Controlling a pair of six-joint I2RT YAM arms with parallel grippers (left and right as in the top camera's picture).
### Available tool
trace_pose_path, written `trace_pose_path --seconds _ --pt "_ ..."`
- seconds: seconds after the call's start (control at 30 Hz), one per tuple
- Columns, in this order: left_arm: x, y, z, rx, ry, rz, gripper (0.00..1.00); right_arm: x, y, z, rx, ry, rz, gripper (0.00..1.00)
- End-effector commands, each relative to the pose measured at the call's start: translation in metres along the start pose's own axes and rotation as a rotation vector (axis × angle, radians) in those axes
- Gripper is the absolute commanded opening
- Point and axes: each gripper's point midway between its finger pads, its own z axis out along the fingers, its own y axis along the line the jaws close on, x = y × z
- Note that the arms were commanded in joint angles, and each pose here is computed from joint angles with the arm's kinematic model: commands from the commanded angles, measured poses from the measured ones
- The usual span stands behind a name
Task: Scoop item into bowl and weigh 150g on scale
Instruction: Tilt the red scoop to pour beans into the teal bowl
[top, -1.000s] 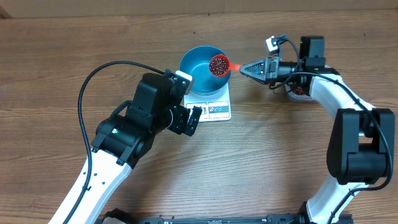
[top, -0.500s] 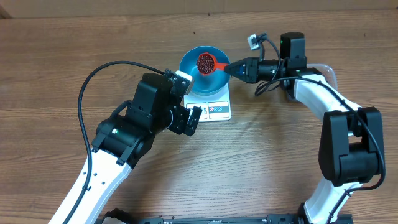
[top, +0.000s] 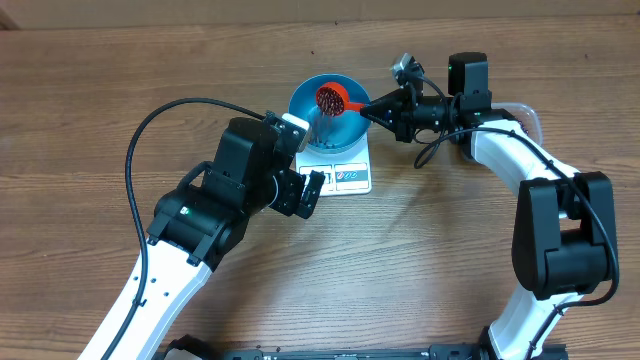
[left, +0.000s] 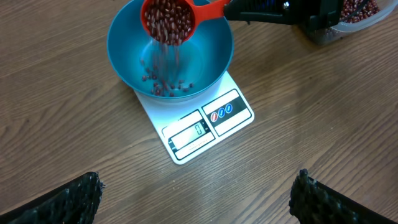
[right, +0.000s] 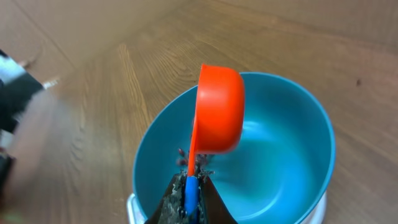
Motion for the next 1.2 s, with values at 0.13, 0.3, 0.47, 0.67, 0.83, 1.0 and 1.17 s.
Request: trace_pose_path --seconds 0.13,0.3,0.47,0.67,0.83,1.0,1.17 --pt "0.004 0.001 0.004 0.004 0.011 0.018 1.00 0.005 -0.014 0.000 0.077 0.029 -0.174 0.04" --pt "0.004 0.001 0.004 0.004 0.011 0.018 1.00 0.006 -0.019 -0.001 0.098 0.043 -0.282 0.04" --pt "0.004 0.001 0.004 0.004 0.011 0.018 1.00 0.001 -0.022 -0.001 0.117 0.034 -0.358 0.04" --pt "0.004 0.001 0.004 0.004 0.012 0.018 1.00 -0.007 -0.025 -0.001 0.134 0.013 -0.397 0.04" --pt "0.004 0.001 0.004 0.004 0.012 0.018 0.99 -0.012 -0.026 -0.002 0.140 0.000 -0.422 0.04" --pt "0.004 0.001 0.004 0.004 0.012 0.018 1.00 -0.013 -0.026 -0.002 0.143 0.005 -0.545 0.04" --pt "0.004 0.001 0.004 0.004 0.012 0.018 0.99 -0.013 -0.034 -0.003 0.183 0.022 -0.561 0.04"
